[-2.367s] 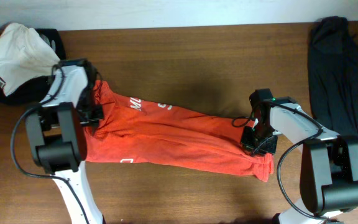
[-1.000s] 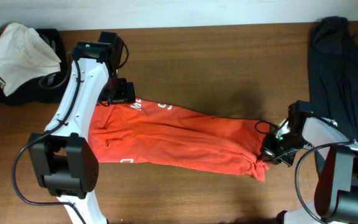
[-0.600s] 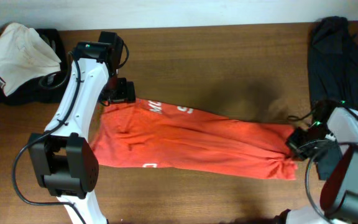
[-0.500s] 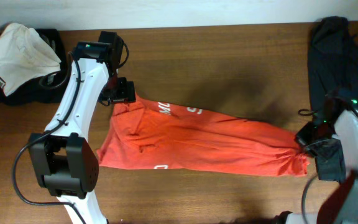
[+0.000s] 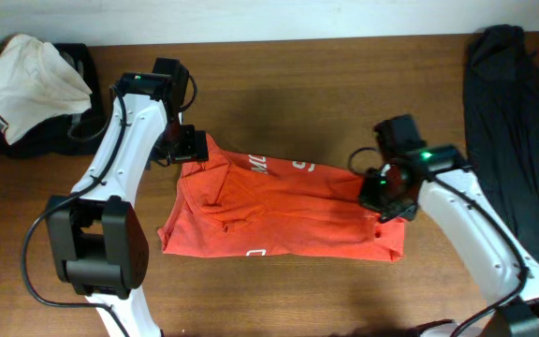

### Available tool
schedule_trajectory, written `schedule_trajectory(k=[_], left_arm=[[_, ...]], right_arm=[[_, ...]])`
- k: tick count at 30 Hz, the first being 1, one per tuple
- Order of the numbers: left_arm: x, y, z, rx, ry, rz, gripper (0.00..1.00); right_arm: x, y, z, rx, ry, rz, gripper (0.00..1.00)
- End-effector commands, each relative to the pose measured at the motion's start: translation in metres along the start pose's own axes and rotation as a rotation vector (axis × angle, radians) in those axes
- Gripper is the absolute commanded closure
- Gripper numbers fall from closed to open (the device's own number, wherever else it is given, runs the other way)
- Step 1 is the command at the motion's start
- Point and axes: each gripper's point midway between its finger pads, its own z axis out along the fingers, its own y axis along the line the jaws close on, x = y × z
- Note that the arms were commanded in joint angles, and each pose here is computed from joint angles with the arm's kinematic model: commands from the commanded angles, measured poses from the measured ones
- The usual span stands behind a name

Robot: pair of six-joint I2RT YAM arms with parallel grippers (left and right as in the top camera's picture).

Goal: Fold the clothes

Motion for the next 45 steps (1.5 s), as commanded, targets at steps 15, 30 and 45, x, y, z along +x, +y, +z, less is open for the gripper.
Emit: schedule_trajectory(k=[15,30,45], left_arm=[[0.003,-0.001,0.005,0.005,0.020,0.009,0.01],[0.004,-0.001,0.005,0.003,0.026,0.010,0.01],[0.005,0.000,0.005,0.003,0.030,0.010,0.01]], right_arm=[[0.036,0.131,0.045,-0.278,0.093,-0.118,0.96],[0.047,0.166,0.048,-0.282,0.049,-0.353,0.03],[0.047,0.112,0.085,-0.214,0.267,-0.259,0.40]])
